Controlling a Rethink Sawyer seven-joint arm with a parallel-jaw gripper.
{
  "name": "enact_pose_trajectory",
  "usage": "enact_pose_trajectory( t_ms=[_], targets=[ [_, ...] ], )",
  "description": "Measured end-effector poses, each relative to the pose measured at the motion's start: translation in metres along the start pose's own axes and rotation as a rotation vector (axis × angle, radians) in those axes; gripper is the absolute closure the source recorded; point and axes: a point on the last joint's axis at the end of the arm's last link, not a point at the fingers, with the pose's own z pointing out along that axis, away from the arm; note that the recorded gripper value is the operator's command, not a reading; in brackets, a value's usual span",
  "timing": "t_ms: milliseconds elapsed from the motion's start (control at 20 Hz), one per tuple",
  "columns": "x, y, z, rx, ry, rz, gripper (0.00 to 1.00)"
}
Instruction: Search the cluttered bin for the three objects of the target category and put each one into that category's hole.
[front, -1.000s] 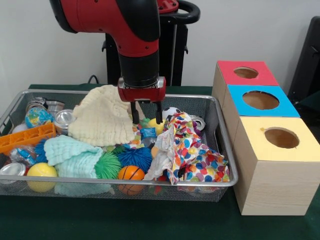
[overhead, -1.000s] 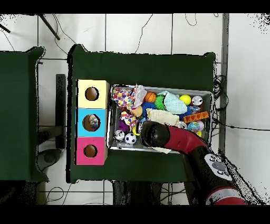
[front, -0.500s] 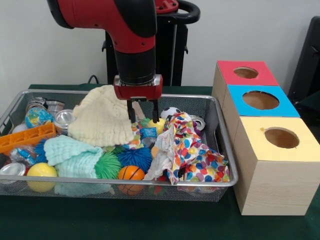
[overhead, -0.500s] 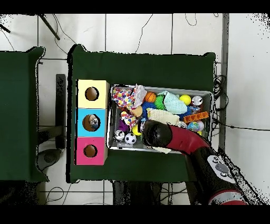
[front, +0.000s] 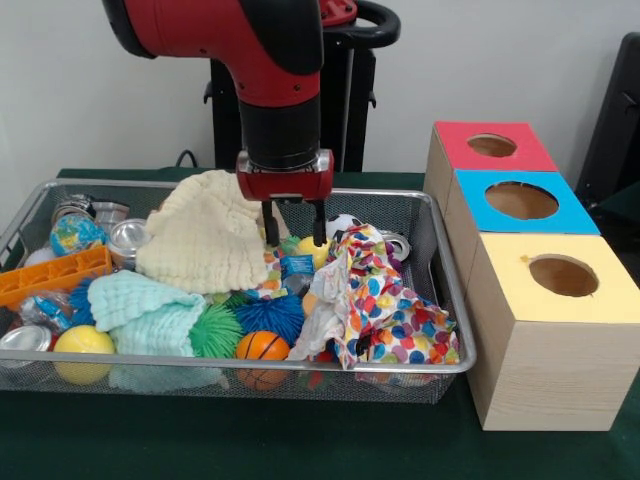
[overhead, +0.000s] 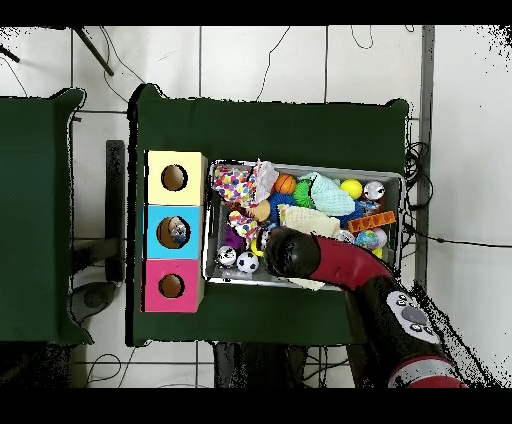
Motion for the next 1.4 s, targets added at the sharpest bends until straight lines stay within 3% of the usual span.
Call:
enact_pose_trajectory(
  t_ms=[400, 900, 1400],
  targets=[
    [0.004, 0.014, 0.017, -0.006, -0.01, -0.018, 0.0],
    [0.0, 0.007, 0.034, -0.009, -0.036, -0.002, 0.0],
    [-0.007, 0.011, 0.027, 0.042, -0.053, -0.036, 0.0]
  ],
)
